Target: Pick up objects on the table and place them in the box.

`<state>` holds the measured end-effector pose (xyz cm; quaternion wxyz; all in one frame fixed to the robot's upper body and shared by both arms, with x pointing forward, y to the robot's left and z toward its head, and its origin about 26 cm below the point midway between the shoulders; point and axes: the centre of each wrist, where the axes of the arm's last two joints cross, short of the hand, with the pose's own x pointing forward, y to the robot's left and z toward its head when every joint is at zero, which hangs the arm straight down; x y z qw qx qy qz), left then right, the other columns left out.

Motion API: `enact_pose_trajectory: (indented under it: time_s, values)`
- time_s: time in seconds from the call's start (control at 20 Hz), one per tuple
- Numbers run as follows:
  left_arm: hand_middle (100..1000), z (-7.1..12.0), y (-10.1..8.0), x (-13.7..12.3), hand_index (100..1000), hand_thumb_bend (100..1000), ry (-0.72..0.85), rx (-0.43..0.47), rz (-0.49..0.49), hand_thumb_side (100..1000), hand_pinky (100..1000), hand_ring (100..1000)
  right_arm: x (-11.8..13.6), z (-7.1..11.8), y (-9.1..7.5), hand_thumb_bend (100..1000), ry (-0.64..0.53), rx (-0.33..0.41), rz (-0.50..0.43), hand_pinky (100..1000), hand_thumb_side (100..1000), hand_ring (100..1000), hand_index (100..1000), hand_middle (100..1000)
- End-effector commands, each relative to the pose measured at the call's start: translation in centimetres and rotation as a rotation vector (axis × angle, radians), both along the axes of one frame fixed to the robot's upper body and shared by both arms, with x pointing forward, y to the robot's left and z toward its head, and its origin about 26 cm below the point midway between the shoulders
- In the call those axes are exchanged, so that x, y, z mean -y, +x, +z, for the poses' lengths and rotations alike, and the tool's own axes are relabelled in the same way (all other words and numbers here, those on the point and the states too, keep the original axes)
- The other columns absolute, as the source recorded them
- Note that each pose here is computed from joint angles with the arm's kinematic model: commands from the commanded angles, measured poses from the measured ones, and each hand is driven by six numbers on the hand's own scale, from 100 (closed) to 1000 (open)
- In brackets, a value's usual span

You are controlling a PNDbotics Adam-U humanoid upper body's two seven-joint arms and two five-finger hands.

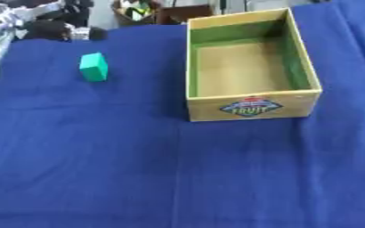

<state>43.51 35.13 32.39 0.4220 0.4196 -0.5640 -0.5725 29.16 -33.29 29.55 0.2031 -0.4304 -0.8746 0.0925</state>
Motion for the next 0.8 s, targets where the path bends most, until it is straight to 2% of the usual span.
enact_pose_trajectory:
  time_s: [0.05,0.2,0.25,0.4,0.45,0.55,0.75,0.8]
  values:
    - [857,1.05,0.02,-0.51,1000,993,0.049,-0.021,0.008,885,726,862,-0.03,1.03,-0.46,100,-0.032,0.022,0.001,796,1000,836,802,804]
    - [858,1.16,0.03,-0.64,992,1000,0.078,-0.076,-0.006,840,710,847,-0.02,0.95,-0.45,100,-0.027,0.019,0.001,795,1000,834,801,802]
    - [865,1.22,0.02,-0.68,983,978,0.081,-0.092,-0.012,821,706,843,-0.03,0.92,-0.45,100,-0.026,0.017,0.001,795,1000,833,800,801]
    - [894,1.26,0.06,-0.84,1000,854,0.083,-0.148,-0.02,778,711,842,-0.05,0.82,-0.43,100,-0.021,0.013,0.001,795,1000,829,798,797]
    - [904,1.26,0.11,-0.88,1000,774,0.085,-0.166,-0.015,762,711,840,-0.06,0.79,-0.42,100,-0.019,0.013,0.001,795,1000,829,797,796]
    - [911,1.3,0.17,-0.9,1000,690,0.096,-0.192,-0.004,739,712,838,-0.08,0.71,-0.41,100,-0.016,0.01,0.003,794,1000,827,797,795]
    - [910,1.71,0.11,-0.81,1000,517,0.13,-0.202,0.021,708,714,835,-0.07,0.57,-0.4,100,-0.014,0.005,0.002,794,1000,825,795,793]
    - [910,1.73,0.14,-0.75,1000,504,0.138,-0.201,0.028,708,715,835,-0.1,0.55,-0.39,100,-0.013,0.003,0.004,794,1000,825,795,793]
